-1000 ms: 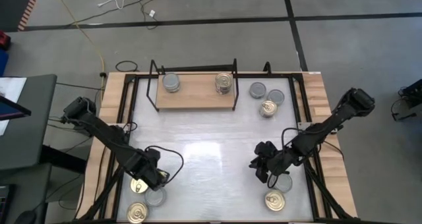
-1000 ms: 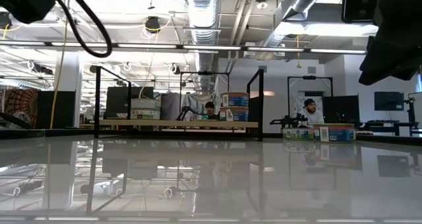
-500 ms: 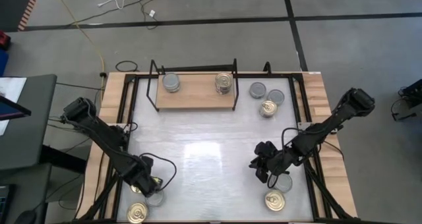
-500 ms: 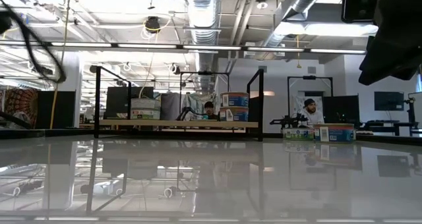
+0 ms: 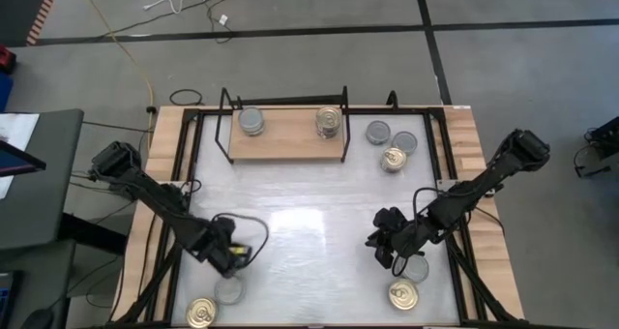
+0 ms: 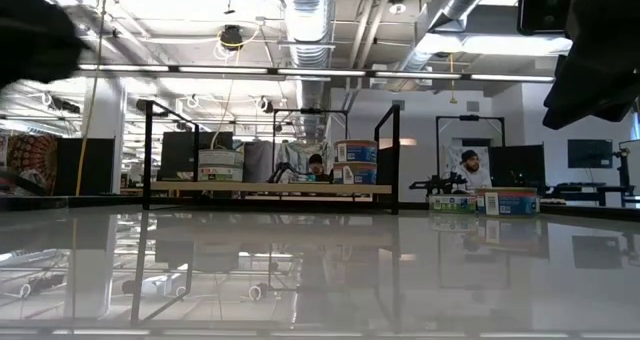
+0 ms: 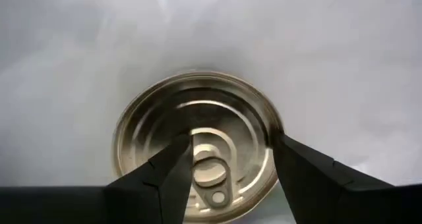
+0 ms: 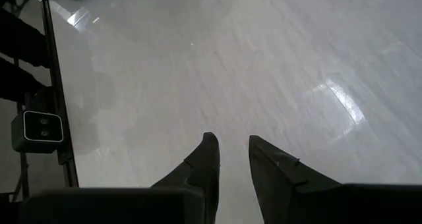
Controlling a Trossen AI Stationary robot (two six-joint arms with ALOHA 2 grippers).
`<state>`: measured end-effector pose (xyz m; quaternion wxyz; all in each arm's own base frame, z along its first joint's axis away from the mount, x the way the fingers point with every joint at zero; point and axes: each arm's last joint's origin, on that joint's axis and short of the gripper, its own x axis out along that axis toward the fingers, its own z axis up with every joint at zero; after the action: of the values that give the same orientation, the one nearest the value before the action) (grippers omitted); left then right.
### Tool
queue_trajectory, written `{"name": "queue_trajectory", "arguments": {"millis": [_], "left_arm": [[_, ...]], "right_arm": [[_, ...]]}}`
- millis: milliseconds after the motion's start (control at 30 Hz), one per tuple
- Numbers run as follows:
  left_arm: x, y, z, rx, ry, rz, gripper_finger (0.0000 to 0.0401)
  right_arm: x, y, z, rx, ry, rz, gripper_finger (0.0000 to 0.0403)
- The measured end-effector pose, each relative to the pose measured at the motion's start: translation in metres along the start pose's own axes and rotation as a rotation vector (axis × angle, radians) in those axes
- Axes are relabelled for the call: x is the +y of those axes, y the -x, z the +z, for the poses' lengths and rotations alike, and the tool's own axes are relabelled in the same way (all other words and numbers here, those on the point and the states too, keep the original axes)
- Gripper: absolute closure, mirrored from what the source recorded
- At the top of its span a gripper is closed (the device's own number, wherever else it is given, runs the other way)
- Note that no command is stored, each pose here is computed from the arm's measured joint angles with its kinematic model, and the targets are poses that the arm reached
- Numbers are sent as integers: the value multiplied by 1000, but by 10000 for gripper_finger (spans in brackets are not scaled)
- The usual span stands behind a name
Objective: Stack canned seafood by type on shelf
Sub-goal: Put the blue tuna can on the shelf
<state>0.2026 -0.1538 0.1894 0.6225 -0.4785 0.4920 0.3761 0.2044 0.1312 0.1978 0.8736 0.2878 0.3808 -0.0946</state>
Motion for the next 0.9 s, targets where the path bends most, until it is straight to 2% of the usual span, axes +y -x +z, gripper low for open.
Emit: {"name": "queue_trajectory", "arguments": {"millis": [133,333,433,567,733,900], "left_arm": [[-25,-4,21,-119,-27,-201,198],[-81,17,54,-331,-201,-702,198],[-96,31,68,-429,-249,-866,198],[-95,39,78,-448,-234,-883,198],[-86,31,76,-406,-240,-768,198],[-76,21,76,-361,-223,-641,198]], "right_arm": [[0,0,0,0,0,0,295],[0,0,0,-1,-1,0,295],[0,0,0,0,0,1,295],[0,0,0,0,-17,1,295],[0,0,0,-1,-35,2,295],[1,0,0,-5,-114,7,295]]}}
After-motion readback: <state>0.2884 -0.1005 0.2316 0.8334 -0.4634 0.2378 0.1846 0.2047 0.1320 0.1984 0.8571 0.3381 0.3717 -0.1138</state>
